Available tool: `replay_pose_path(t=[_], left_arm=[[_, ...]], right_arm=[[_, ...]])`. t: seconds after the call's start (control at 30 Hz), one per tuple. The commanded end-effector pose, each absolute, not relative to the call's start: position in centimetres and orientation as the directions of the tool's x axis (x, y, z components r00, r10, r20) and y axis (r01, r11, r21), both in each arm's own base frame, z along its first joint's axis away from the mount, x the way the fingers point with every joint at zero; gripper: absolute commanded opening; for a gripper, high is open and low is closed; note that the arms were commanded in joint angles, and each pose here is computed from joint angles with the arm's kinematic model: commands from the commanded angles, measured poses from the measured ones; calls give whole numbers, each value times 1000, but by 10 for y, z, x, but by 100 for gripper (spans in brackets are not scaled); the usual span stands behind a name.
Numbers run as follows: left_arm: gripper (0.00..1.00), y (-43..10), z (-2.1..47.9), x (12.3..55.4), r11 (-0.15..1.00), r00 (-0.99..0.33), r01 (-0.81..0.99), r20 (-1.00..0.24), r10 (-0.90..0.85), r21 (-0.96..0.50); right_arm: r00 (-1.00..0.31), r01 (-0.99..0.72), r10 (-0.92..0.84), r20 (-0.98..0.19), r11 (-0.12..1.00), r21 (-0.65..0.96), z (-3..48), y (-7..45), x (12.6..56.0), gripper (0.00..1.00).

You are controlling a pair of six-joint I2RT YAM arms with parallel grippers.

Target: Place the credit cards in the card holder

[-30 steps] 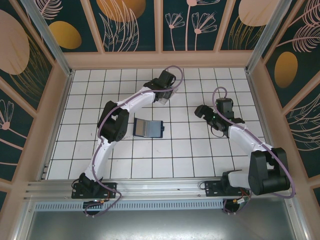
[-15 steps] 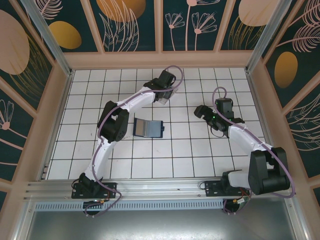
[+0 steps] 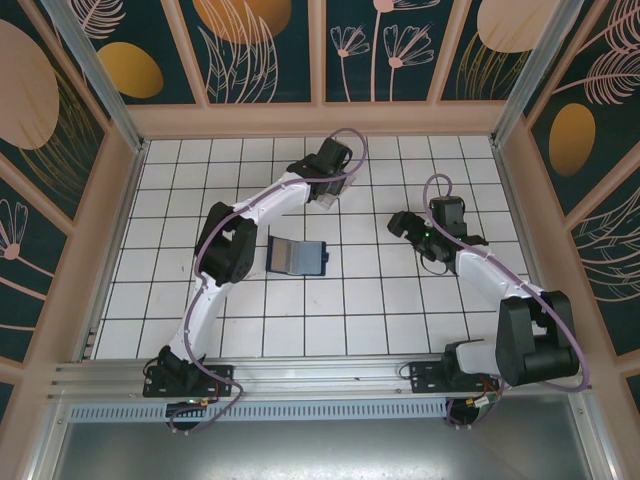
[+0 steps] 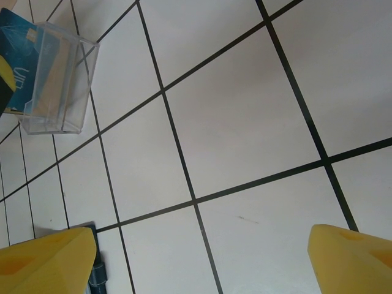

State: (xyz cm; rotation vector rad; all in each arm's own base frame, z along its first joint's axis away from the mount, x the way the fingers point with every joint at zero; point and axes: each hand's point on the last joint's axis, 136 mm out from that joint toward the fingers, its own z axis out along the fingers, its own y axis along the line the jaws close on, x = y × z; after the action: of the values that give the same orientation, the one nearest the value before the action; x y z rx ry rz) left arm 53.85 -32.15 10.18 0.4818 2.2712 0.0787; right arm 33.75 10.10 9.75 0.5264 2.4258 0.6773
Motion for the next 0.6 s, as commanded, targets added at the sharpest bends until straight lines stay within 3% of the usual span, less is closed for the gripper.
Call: replay_pose_path(t=[0.0, 0.5, 0.57], left_arm=[[65, -321, 153, 544, 936, -557, 299, -762, 330, 187], [30, -335, 149, 538, 918, -559, 373, -756, 340, 137], [29, -335, 149, 538, 917, -559, 374, -756, 340, 136]], right_arm=[[-762, 203, 502, -409, 785, 585, 101, 102, 342, 88], [-768, 201, 499, -401, 782, 590, 100, 104, 343, 83], [-768, 200, 500, -400, 781, 591, 99, 104, 343, 83]])
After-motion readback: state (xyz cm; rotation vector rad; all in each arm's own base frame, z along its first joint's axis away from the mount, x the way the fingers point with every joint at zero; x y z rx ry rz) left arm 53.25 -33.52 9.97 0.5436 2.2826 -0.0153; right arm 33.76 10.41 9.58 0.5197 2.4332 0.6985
